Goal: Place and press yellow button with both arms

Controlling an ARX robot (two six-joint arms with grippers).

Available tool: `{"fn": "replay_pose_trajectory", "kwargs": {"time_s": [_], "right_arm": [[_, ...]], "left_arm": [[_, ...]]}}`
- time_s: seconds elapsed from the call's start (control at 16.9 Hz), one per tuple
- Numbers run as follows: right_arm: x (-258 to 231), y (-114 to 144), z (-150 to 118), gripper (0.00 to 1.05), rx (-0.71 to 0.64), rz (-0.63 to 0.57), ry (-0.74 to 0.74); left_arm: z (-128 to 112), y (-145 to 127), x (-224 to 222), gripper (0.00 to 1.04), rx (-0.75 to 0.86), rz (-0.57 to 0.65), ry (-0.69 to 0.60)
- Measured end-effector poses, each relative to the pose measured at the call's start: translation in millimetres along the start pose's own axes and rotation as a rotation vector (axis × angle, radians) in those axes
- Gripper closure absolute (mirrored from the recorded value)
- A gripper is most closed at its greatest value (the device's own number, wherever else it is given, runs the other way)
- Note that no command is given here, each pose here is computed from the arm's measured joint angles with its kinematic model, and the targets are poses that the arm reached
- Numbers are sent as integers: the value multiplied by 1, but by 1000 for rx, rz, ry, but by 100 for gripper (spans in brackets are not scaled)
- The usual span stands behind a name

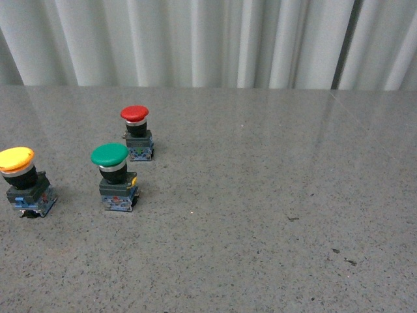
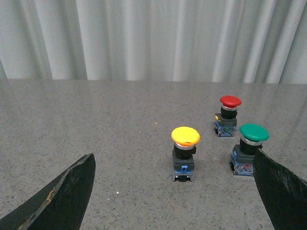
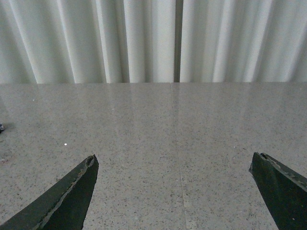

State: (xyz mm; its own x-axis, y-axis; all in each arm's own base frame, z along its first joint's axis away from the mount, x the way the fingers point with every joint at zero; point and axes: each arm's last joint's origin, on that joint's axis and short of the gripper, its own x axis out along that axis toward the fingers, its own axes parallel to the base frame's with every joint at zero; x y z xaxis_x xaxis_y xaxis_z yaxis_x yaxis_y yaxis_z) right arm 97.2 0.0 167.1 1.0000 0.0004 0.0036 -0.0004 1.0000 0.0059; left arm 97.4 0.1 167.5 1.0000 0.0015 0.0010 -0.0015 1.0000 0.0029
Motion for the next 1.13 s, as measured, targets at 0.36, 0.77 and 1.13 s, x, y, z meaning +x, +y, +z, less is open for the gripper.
{"fn": "replay_pose_trajectory", "kwargs": {"time_s": [0.36,0.77,1.13], "right_arm": [[0,0,0,6,0,0,0],[0,0,0,6,0,0,0],[0,0,0,6,0,0,0]], "left_arm": [[0,0,0,7,0,0,0],[0,0,0,7,0,0,0],[-2,-1,0,7,-8,67,73]]}}
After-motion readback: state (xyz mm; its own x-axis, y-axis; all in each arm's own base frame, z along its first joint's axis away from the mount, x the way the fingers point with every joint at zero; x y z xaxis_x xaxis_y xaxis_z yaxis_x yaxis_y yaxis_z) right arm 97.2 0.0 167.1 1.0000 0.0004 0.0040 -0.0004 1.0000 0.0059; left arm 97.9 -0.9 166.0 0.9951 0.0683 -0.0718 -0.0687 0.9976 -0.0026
